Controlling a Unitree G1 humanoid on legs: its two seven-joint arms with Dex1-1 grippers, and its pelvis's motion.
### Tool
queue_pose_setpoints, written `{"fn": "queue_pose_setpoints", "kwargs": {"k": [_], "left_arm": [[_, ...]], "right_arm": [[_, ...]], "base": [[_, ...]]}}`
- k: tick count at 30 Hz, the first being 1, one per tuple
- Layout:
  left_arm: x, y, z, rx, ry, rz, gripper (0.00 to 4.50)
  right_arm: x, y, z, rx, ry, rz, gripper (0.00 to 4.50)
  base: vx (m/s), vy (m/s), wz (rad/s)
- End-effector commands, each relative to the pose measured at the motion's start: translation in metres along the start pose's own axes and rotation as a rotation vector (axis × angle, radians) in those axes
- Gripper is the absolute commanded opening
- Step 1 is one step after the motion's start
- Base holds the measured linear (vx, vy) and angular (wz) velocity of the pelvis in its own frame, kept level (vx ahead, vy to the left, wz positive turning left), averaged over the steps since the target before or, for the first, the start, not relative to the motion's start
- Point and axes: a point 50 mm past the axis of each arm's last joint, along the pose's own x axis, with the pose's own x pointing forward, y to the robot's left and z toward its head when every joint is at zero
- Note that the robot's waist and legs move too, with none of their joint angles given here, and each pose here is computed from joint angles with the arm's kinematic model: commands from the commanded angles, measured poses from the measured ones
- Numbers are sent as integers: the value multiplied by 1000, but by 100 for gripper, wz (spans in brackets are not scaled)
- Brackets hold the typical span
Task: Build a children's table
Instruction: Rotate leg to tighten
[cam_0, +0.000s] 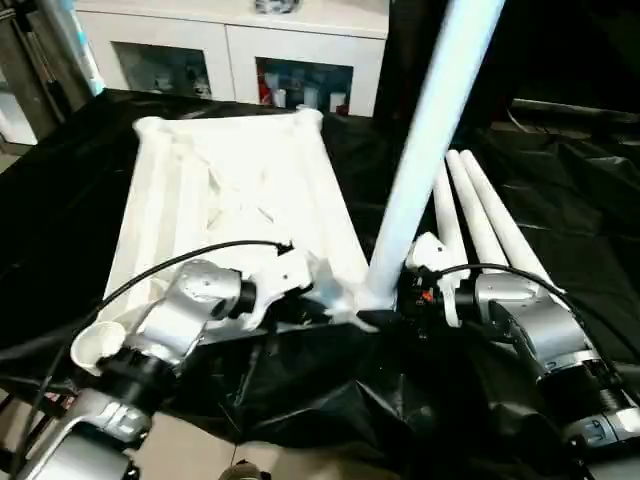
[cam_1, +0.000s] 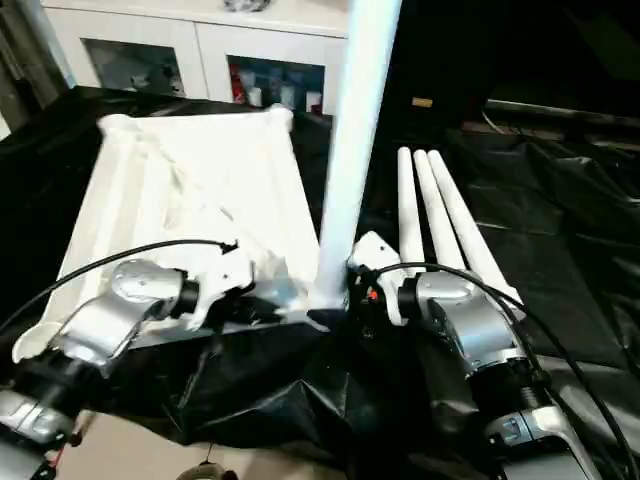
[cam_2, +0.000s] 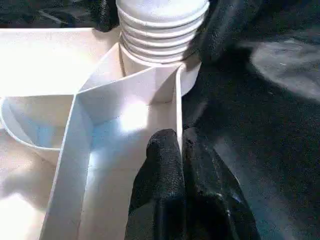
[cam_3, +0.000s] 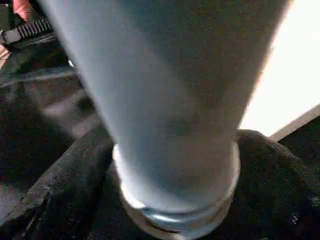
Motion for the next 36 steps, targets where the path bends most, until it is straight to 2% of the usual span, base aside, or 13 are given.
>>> {"fn": "queue_pose_setpoints", "kwargs": {"k": [1, 3, 7, 10, 13, 15, 17, 21, 25, 31, 32, 34, 36], "left_arm": [[4, -6, 14, 67, -43, -67, 0], [3, -5, 12, 66, -37, -65, 0], [2, -5, 11, 61, -32, -63, 0], [0, -5, 10, 56, -29, -54, 0], [1, -3, 9, 50, -25, -36, 0], [4, 4, 11, 30, -29, 27, 0], [12, 14, 19, -11, -55, 119, 0], [18, 21, 26, -33, -69, 177, 0], [33, 34, 40, -75, -81, 291, 0], [46, 38, 52, -96, -108, 330, 0], [47, 37, 53, -93, -111, 320, 0], [47, 35, 53, -86, -114, 308, 0], [47, 33, 51, -74, -113, 288, 0]], "right_arm": [[1, 4, 0, 5, -3, 26, 380], [2, 5, 1, 7, -7, 34, 349], [4, 7, 1, 11, -10, 50, 328], [8, 11, -1, 24, -11, 62, 293], [11, 11, -3, 34, -15, 53, 288], [19, 7, -6, 66, -31, -40, 280], [33, -4, -10, 138, -53, -214, 279], [45, -9, -10, 209, -80, -315, 277], [70, -12, -4, 319, -125, -459, 277], [91, -9, 5, 273, -133, -512, 277], [93, -7, 7, 261, -140, -491, 333], [93, -6, 8, 264, -151, -466, 333], [92, -5, 10, 262, -166, -428, 364]], "base": [[0, 0, 0], [0, 0, 0], [0, 0, 0], [0, 0, 0], [0, 0, 0], [0, 0, 0], [0, 0, 0], [0, 0, 0], [0, 0, 0], [0, 0, 0], [0, 0, 0], [0, 0, 0], [0, 0, 0]]}}
